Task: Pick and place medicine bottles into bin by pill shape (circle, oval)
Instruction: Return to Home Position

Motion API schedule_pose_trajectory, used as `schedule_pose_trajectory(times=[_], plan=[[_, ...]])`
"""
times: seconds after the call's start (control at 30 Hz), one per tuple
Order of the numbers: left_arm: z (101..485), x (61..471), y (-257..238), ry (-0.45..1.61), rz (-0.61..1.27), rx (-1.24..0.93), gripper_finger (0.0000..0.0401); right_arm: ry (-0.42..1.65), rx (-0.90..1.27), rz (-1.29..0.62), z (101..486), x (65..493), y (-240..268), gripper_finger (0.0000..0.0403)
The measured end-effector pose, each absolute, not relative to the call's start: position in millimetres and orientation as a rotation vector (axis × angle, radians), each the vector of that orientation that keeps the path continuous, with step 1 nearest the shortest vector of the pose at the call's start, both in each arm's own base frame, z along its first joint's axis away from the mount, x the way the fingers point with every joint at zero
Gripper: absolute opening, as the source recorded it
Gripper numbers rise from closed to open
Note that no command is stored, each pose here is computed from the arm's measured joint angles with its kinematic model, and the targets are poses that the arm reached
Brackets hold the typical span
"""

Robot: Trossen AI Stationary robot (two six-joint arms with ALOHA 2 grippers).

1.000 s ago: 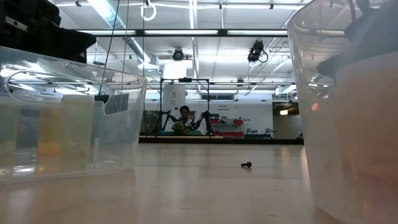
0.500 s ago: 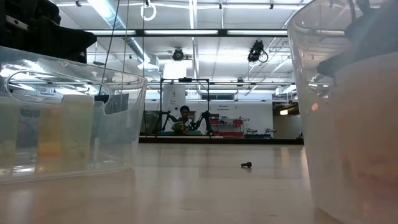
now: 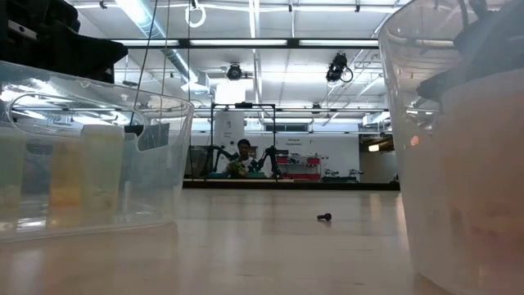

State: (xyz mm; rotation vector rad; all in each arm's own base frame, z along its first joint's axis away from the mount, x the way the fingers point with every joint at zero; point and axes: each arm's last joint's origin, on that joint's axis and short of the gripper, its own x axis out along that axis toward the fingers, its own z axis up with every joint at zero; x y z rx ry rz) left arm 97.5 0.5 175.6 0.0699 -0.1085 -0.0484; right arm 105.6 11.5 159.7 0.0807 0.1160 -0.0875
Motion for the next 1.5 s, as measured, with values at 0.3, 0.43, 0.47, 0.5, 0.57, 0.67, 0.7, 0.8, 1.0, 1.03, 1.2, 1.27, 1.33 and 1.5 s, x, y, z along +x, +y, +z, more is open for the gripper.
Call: schedule_pose_trajectory(times=[0.3,0.43,0.47,0.5,0.57,0.67,0.7,0.8,1.0,1.03,1.2,1.27,1.33,1.5], plan=[[175.7,97.5,0.5,-0.109,-0.048,0.070,0.0040,0.116,0.081,-0.088,159.7,105.6,11.5,0.0088],[175.7,97.5,0.5,-0.109,-0.048,0.069,0.0041,0.116,0.081,-0.088,159.7,105.6,11.5,0.0088],[175.8,97.5,0.5,-0.109,-0.048,0.069,0.0043,0.116,0.081,-0.088,159.7,105.6,11.5,0.0088],[175.7,97.5,0.5,-0.109,-0.048,0.069,0.0044,0.116,0.081,-0.088,159.7,105.6,11.5,0.0088],[175.8,97.5,0.5,-0.109,-0.048,0.069,0.0047,0.116,0.081,-0.088,159.6,105.6,11.5,0.0088],[175.8,97.5,0.5,-0.109,-0.048,0.069,0.0048,0.116,0.081,-0.088,159.7,105.6,11.5,0.0088],[175.8,97.5,0.5,-0.109,-0.048,0.069,0.0047,0.117,0.081,-0.088,159.6,105.6,11.6,0.0088],[175.8,97.5,0.5,-0.109,-0.048,0.069,0.0042,0.116,0.081,-0.088,159.7,105.6,11.5,0.0088],[175.8,97.5,0.5,-0.109,-0.048,0.069,0.0037,0.117,0.081,-0.088,159.6,105.6,11.6,0.0088],[175.8,97.5,0.5,-0.109,-0.048,0.069,0.0038,0.116,0.081,-0.088,159.6,105.6,11.6,0.0088],[175.8,97.5,0.5,-0.109,-0.048,0.069,0.0045,0.117,0.081,-0.088,159.6,105.6,11.6,0.0088],[175.8,97.5,0.5,-0.109,-0.048,0.069,0.0045,0.116,0.081,-0.088,159.6,105.6,11.5,0.0088],[175.8,97.5,0.5,-0.109,-0.048,0.069,0.0044,0.116,0.081,-0.088,159.6,105.6,11.6,0.0088],[175.8,97.5,0.5,-0.109,-0.048,0.069,0.0036,0.116,0.081,-0.088,159.6,105.6,11.6,0.0088]])
